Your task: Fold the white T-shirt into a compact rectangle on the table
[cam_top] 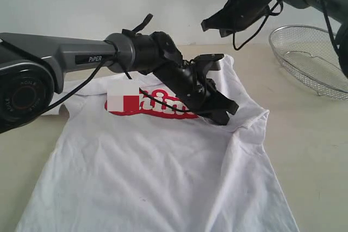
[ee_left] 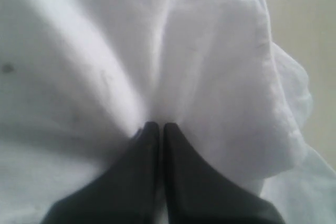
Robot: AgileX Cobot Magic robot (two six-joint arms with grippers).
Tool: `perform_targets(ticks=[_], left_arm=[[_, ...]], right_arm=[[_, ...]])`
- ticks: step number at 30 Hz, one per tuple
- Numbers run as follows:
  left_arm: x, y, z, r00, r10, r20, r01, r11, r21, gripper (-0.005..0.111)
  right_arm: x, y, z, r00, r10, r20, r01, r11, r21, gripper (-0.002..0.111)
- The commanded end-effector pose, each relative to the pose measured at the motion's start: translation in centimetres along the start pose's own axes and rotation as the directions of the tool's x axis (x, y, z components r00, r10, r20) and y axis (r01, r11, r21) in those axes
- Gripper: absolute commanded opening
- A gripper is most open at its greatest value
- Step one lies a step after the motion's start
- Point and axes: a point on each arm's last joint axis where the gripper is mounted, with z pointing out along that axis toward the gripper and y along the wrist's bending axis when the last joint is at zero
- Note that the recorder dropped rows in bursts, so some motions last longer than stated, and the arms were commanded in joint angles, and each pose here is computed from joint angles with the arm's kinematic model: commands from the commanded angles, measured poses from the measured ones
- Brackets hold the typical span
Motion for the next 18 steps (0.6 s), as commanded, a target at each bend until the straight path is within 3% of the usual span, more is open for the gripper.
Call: perform_targets(ticks=[1, 4, 9, 14, 18], left_arm=[[1.2, 0.5, 0.5, 0.996, 0.014, -0.088, -0.014, 1.0, 0.001, 0.005], [1.2, 0.5, 0.6, 0.996, 0.013, -0.086, -0.014, 1.0, 0.0, 0.005], [0.9, 0.6, 0.6, 0.998, 0.006, -0.055, -0.006, 1.0, -0.005, 0.005], [0.9, 0.5, 0.6, 0.999, -0.001, -0.049, 0.001, 1.0, -0.001, 0.005], [0.9, 0.5, 0.6, 0.999, -0.001, -0.049, 0.001, 1.0, -0.001, 0.005]], right_arm=[[1.0, -0.6, -2.4, 0.965, -0.126, -0.229, 0.131, 0.991, 0.006, 0.0], [1.6, -1.3, -2.7, 0.951, -0.132, -0.28, 0.128, 0.991, -0.033, 0.0], [1.5, -1.5, -2.8, 0.975, -0.045, -0.219, 0.005, 0.984, -0.18, 0.013], [2.3, -1.1, -0.9, 0.974, -0.005, -0.226, -0.042, 0.978, -0.204, 0.0], [3.3, -1.3, 1.5, 0.972, 0.037, -0.231, -0.079, 0.981, -0.177, 0.0]])
